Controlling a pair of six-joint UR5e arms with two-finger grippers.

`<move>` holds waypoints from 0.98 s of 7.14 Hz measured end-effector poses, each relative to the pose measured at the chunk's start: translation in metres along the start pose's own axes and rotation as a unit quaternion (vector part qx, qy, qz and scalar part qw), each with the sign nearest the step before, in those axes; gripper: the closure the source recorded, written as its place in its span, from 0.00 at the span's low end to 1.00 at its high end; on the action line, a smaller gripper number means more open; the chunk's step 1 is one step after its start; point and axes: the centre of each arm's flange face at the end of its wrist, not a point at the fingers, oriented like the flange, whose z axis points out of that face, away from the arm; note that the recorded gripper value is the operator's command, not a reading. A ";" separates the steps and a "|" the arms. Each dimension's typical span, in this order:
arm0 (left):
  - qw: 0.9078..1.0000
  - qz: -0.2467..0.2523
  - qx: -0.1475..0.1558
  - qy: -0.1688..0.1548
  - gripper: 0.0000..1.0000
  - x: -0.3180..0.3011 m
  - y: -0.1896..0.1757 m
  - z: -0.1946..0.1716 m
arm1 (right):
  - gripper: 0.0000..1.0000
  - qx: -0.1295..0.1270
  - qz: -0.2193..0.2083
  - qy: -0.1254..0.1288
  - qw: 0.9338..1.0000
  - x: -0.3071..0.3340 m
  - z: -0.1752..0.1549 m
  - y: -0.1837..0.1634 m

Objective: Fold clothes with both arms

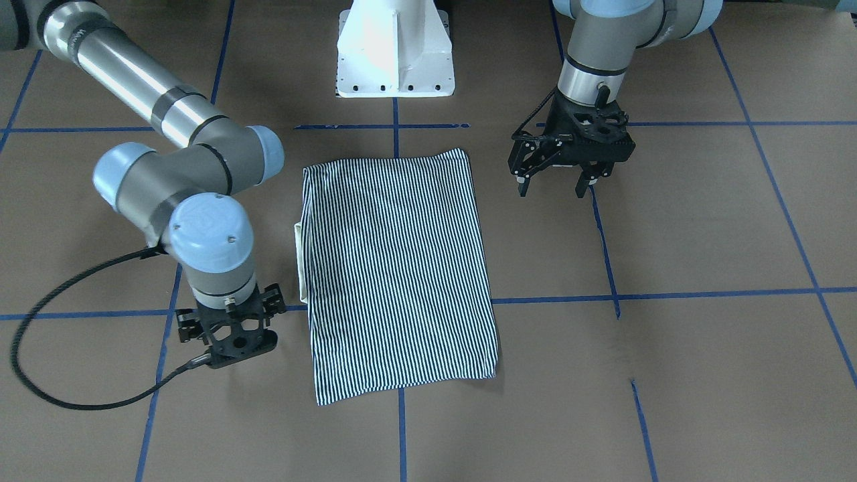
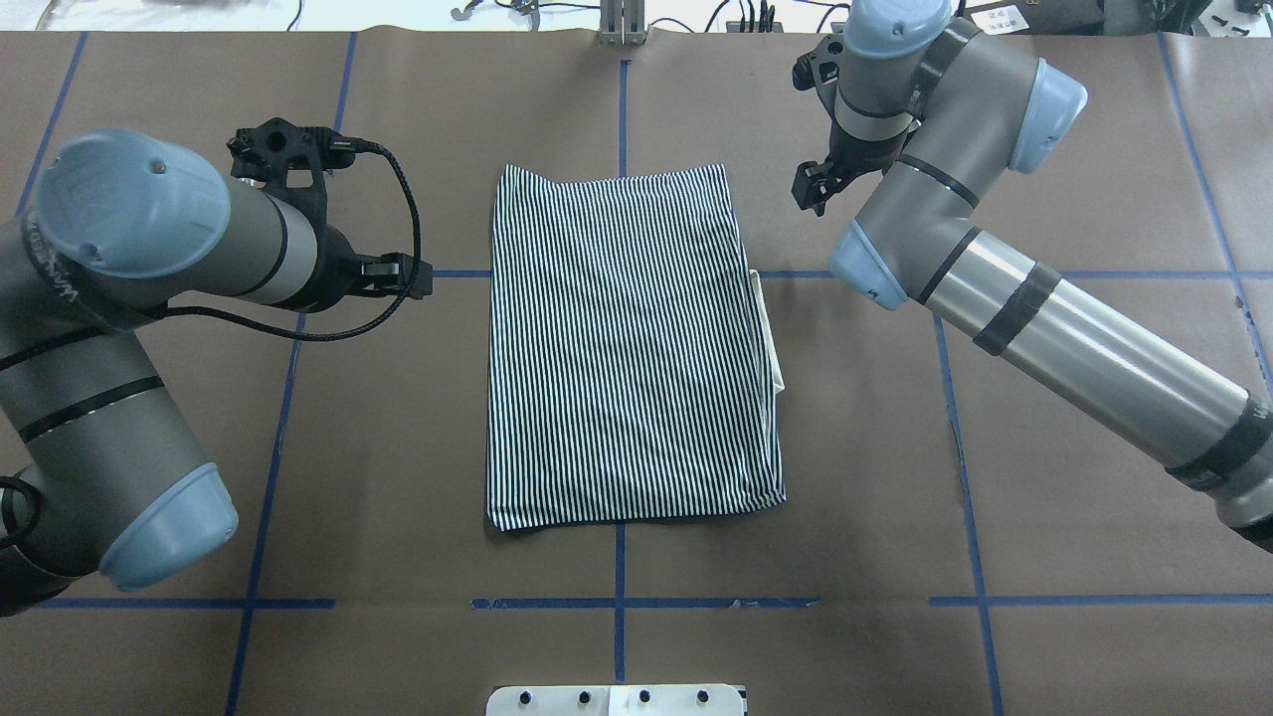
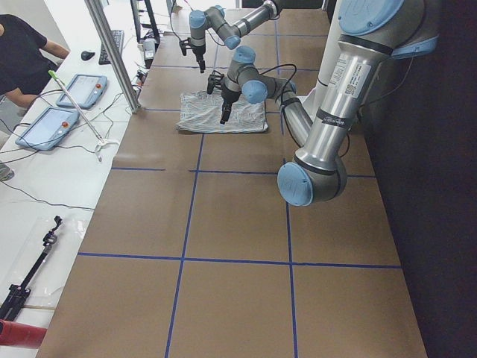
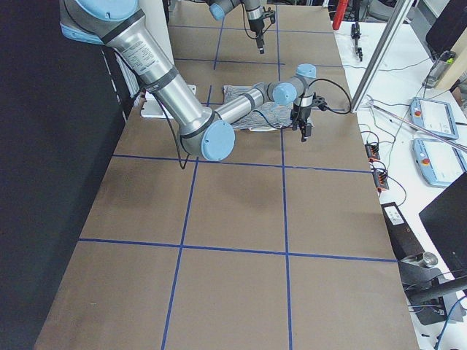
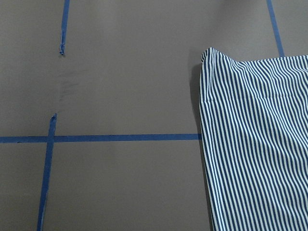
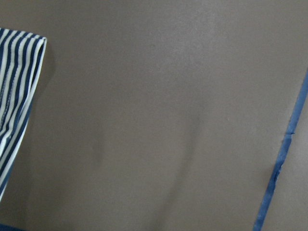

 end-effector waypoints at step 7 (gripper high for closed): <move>0.969 -0.221 -0.106 0.008 0.00 0.059 0.105 0.027 | 0.00 -0.017 0.119 -0.086 0.989 -0.062 -0.071 0.087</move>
